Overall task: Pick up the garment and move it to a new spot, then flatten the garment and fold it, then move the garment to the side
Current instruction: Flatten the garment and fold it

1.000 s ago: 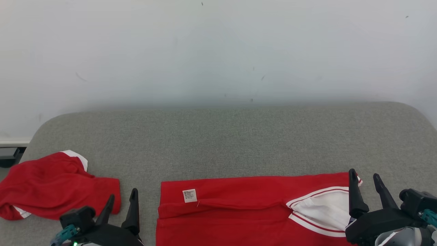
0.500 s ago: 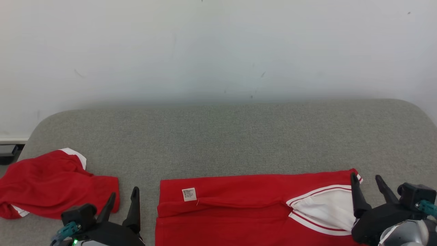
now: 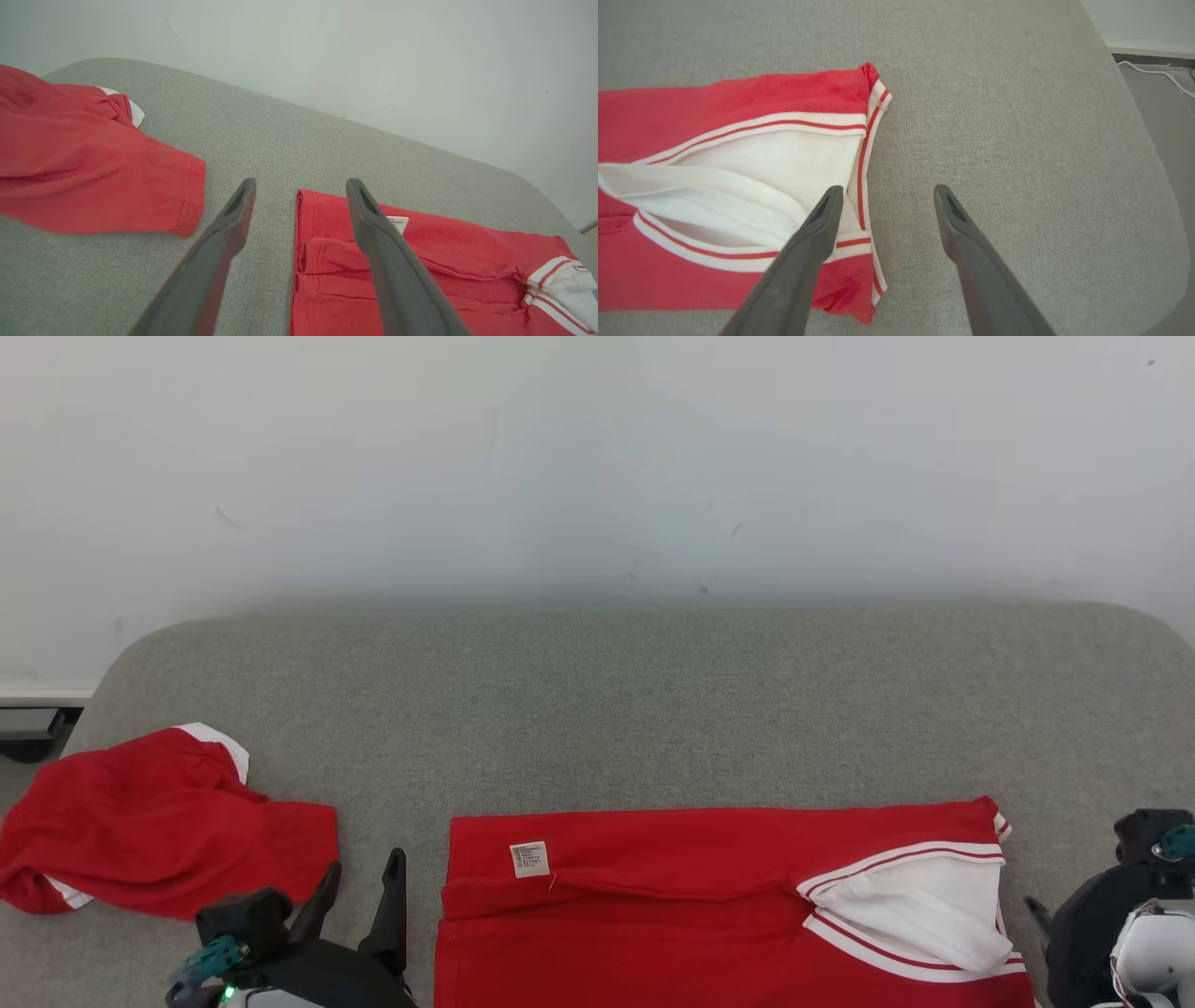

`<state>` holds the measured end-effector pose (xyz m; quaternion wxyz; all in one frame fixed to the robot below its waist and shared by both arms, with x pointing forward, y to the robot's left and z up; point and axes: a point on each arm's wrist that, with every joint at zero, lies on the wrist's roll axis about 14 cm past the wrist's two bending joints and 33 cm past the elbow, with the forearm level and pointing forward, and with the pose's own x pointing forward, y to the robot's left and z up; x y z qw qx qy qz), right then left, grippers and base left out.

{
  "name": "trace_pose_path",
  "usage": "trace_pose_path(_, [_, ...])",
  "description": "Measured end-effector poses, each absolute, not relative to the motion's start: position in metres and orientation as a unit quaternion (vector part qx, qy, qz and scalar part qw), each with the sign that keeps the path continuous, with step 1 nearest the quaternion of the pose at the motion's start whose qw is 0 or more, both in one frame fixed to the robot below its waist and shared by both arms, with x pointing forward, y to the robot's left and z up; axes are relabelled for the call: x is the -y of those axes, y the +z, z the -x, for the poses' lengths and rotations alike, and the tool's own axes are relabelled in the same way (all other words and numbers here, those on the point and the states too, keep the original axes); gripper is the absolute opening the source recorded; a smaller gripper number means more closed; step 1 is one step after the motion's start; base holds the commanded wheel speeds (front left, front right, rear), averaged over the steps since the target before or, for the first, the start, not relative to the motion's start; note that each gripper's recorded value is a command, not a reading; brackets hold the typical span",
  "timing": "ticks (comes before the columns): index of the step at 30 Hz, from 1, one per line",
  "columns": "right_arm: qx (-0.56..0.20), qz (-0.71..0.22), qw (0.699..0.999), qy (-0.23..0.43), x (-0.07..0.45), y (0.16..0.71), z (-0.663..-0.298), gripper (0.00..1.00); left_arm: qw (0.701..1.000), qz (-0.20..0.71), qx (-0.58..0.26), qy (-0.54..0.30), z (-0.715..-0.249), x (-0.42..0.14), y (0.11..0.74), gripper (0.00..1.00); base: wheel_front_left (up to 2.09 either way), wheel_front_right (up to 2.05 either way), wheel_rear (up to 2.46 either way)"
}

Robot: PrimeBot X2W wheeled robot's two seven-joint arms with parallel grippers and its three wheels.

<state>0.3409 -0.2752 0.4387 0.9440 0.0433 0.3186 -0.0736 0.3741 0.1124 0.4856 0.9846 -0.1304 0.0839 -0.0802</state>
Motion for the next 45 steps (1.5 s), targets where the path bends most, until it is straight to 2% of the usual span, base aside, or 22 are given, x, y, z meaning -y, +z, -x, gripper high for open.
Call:
trace_pose_path(3, [-0.365,-0.039,0.928,-0.057,0.269,0.426,-0.339,1.00,0.985,0.131,-0.084,-0.075,-0.374,-0.116,0.485,1.00,0.00,0.00,0.00])
trace_pose_path(12, [-0.431,-0.047,0.900,-0.038,0.260,0.407,-0.335,1.00,0.985,0.125,-0.091,-0.074,-0.369,-0.118,0.483,1.00,0.00,0.00,0.00])
trace_pose_path(24, [-0.456,-0.040,0.889,-0.034,0.262,0.394,-0.342,1.00,0.986,0.119,-0.099,-0.069,-0.368,-0.122,0.479,1.00,0.00,0.00,0.00])
trace_pose_path(32, [-0.438,-0.046,0.897,-0.027,0.253,0.397,-0.364,1.00,0.985,0.118,-0.107,-0.069,-0.371,-0.122,0.474,1.00,0.00,0.00,0.00])
trace_pose_path(44, [-0.462,-0.055,0.884,-0.036,0.252,0.374,-0.357,1.00,0.985,0.117,-0.108,-0.066,-0.377,-0.124,0.474,1.00,0.00,0.00,0.00])
trace_pose_path(45, [-0.464,-0.057,0.883,-0.039,0.252,0.373,-0.356,0.97,0.986,0.112,-0.107,-0.067,-0.377,-0.124,0.474,1.00,0.00,0.00,0.00])
